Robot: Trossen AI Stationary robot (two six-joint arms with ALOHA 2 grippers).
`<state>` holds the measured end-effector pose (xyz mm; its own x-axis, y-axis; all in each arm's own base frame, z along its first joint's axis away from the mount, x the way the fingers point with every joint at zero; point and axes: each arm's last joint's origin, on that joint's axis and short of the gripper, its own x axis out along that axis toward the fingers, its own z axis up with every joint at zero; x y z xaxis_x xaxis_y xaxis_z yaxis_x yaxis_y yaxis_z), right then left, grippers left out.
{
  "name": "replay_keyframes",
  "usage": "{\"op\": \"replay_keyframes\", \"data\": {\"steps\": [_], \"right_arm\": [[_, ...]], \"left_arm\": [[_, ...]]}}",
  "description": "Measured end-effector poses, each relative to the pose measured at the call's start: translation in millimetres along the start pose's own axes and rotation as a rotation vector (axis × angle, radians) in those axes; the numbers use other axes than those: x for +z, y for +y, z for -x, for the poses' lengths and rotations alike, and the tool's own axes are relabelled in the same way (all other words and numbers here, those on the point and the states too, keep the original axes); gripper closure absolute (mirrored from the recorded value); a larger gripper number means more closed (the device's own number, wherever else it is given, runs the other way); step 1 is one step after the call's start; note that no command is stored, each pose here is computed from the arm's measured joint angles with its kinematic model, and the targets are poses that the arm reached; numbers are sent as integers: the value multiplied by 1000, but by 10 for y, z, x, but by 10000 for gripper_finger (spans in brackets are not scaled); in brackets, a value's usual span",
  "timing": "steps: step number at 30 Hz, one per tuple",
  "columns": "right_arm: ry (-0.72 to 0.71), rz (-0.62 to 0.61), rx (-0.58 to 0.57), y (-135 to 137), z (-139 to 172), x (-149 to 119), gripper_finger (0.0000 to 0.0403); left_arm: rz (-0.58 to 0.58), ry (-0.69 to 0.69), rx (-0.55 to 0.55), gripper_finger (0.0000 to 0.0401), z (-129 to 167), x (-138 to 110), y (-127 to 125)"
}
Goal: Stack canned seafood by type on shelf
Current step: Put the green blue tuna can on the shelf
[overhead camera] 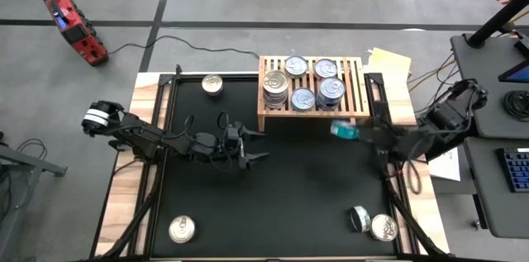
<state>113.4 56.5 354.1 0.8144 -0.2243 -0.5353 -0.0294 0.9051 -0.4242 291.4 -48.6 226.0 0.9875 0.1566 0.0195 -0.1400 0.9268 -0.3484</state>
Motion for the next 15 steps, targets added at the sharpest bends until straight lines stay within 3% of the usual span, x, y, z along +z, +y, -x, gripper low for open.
{"op": "replay_keyframes", "data": {"steps": [4, 8, 12, 15], "right_arm": [[-76, -38, -36, -142, 140, -280, 278], [0, -71, -118, -206, 175, -511, 278], [67, -62, -141, -219, 181, -600, 278], [104, -47, -224, -232, 173, -634, 278]], "left_arm": [[-1, 2, 1, 54, 0, -2, 1], [-3, 4, 3, 54, -2, -3, 6], [-10, -1, 16, 54, -12, 8, 37], [-9, -6, 24, 54, -19, 18, 58]]}}
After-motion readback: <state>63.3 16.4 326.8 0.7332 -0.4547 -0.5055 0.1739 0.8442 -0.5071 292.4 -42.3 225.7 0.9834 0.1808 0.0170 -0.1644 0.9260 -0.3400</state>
